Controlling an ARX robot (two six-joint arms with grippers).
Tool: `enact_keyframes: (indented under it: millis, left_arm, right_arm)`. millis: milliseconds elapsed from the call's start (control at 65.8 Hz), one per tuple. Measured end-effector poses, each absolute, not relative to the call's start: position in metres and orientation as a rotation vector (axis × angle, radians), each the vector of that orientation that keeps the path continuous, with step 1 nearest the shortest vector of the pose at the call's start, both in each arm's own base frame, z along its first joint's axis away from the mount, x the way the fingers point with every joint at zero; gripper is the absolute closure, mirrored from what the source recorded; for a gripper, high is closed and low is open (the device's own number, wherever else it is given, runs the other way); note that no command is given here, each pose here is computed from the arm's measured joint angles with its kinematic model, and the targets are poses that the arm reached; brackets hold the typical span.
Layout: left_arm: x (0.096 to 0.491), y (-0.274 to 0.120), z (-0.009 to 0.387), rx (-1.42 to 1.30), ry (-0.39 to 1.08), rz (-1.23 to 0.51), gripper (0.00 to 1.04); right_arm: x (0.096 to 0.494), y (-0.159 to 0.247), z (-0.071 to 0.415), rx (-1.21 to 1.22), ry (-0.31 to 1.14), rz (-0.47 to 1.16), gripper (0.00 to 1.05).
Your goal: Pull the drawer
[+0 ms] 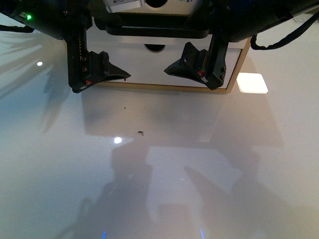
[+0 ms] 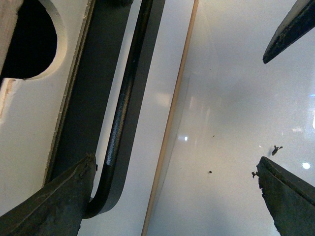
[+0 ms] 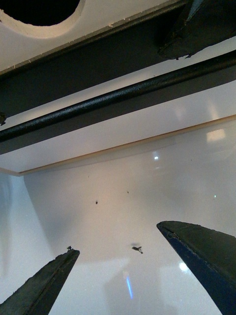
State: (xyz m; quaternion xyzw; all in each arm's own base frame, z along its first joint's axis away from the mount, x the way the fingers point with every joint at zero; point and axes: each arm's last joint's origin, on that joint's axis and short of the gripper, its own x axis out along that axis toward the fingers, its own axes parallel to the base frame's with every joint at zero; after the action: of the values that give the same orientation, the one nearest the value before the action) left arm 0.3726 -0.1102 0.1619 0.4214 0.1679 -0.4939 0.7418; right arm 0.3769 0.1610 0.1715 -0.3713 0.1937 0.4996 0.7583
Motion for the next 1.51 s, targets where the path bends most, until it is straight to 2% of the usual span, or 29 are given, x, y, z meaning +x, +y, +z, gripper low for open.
enact_keyframes:
  millis: [441, 1049, 1262, 1506]
  left_arm:
    - [0.356, -0.108, 0.164, 0.956, 0.394, -1.158, 0.07]
    - [0.3, -0.091, 0.168, 0.942, 0.396, -1.226, 0.07]
    - [0.295, -0.087, 0.172, 0.939, 0.335, -1.186, 0.07]
    - [0.293, -0.085, 0.193, 0.86, 0.214, -1.122, 0.07]
  right_arm:
    - [0.357, 0.16, 0.177, -0.812, 0.484, 1.189, 0.09]
    - [0.3, 0.167, 0.175, -0.841, 0.504, 1.269, 0.09]
    - [0.299, 0.168, 0.176, -0.803, 0.467, 1.239, 0.09]
    - [0.296, 0.157, 0.205, -0.723, 0.366, 1.158, 0.09]
